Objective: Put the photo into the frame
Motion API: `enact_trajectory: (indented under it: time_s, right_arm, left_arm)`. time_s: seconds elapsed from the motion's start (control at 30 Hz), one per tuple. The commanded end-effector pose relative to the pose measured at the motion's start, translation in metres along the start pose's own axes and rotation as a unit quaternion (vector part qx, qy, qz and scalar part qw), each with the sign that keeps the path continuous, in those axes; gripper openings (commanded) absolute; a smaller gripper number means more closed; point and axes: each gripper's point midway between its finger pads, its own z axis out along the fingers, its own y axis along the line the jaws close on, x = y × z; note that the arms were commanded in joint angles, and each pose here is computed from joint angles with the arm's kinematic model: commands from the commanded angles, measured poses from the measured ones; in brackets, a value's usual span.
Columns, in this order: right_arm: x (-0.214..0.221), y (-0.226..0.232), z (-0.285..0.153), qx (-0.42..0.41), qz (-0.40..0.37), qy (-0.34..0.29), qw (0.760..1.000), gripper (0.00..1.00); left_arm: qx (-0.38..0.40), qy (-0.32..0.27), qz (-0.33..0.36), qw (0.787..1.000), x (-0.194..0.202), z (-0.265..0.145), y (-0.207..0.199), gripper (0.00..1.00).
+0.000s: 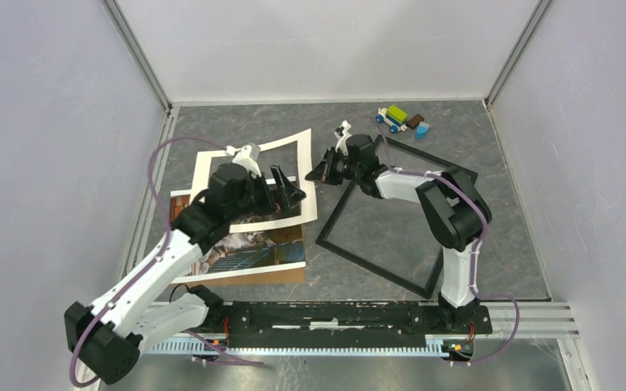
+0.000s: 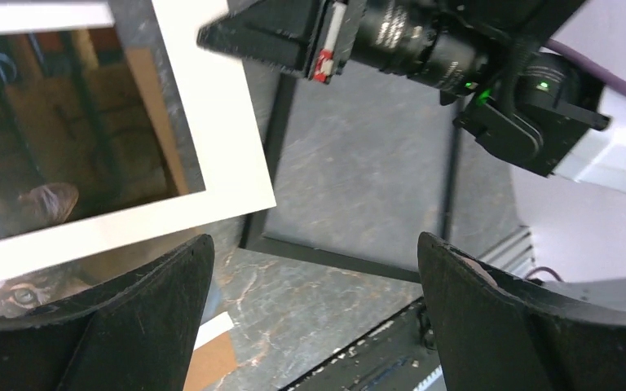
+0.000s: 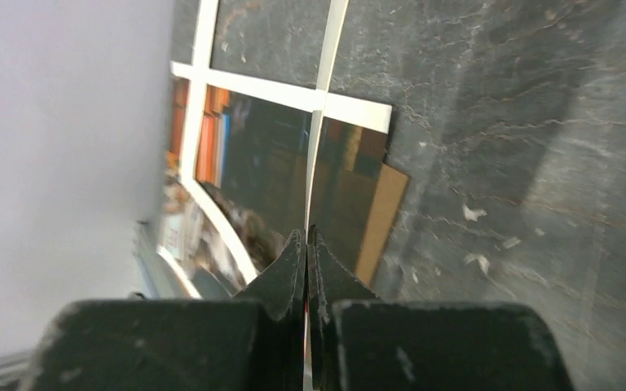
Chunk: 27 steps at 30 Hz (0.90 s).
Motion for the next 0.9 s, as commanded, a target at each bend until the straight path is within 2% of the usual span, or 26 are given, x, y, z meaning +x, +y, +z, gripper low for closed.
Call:
enact_trajectory:
  time_s: [0.0,0.13,0.23,0.33,0.43,0.57,0.63,0.67,0.8,0.87]
  right_arm:
    - [-0.016,0.031,-0.048,0.044,-0.145,0.028,0.988,0.0]
    - [-0.004,0.037,-0.1,0.085,-0.216,0.079,0.969,0.0]
    - [-0.03,0.049,-0.149,0.153,-0.292,0.057,0.942,0.0]
    - [-0.091,0.071,-0.221,0.267,-0.385,-0.027,0.883,0.0]
    - [-0.147,0.103,-0.311,0.379,-0.455,-0.116,0.797,0.0]
    - [-0.166,0.155,-0.394,0.39,-0.526,-0.202,0.728,0.0]
    - [-0.162,0.154,-0.408,0.403,-0.545,-0.201,0.707,0.0]
    - [-0.156,0.146,-0.407,0.409,-0.559,-0.176,0.7,0.0]
    - [-0.113,0.086,-0.381,0.437,-0.585,-0.082,0.679,0.0]
    - [-0.083,0.063,-0.359,0.423,-0.608,-0.048,0.67,0.0]
  left_arm:
    - [0.028,-0.004,0.07,0.997,-0.013,-0.045,-0.02,1.0]
    - [0.049,-0.027,0.099,0.994,-0.026,-0.072,-0.034,1.0]
    - [0.067,-0.03,0.105,0.992,-0.028,-0.084,-0.043,1.0]
    - [0.092,-0.034,0.103,0.99,-0.026,-0.095,-0.052,1.0]
    - [0.111,-0.042,0.101,0.988,-0.025,-0.104,-0.056,1.0]
    - [0.13,-0.042,0.105,0.985,-0.022,-0.112,-0.062,1.0]
    - [0.136,-0.04,0.11,0.984,-0.021,-0.115,-0.064,1.0]
    - [0.138,-0.04,0.112,0.983,-0.02,-0.116,-0.064,1.0]
    - [0.141,-0.043,0.117,0.982,-0.018,-0.119,-0.063,1.0]
    - [0.14,-0.042,0.12,0.982,-0.015,-0.118,-0.06,1.0]
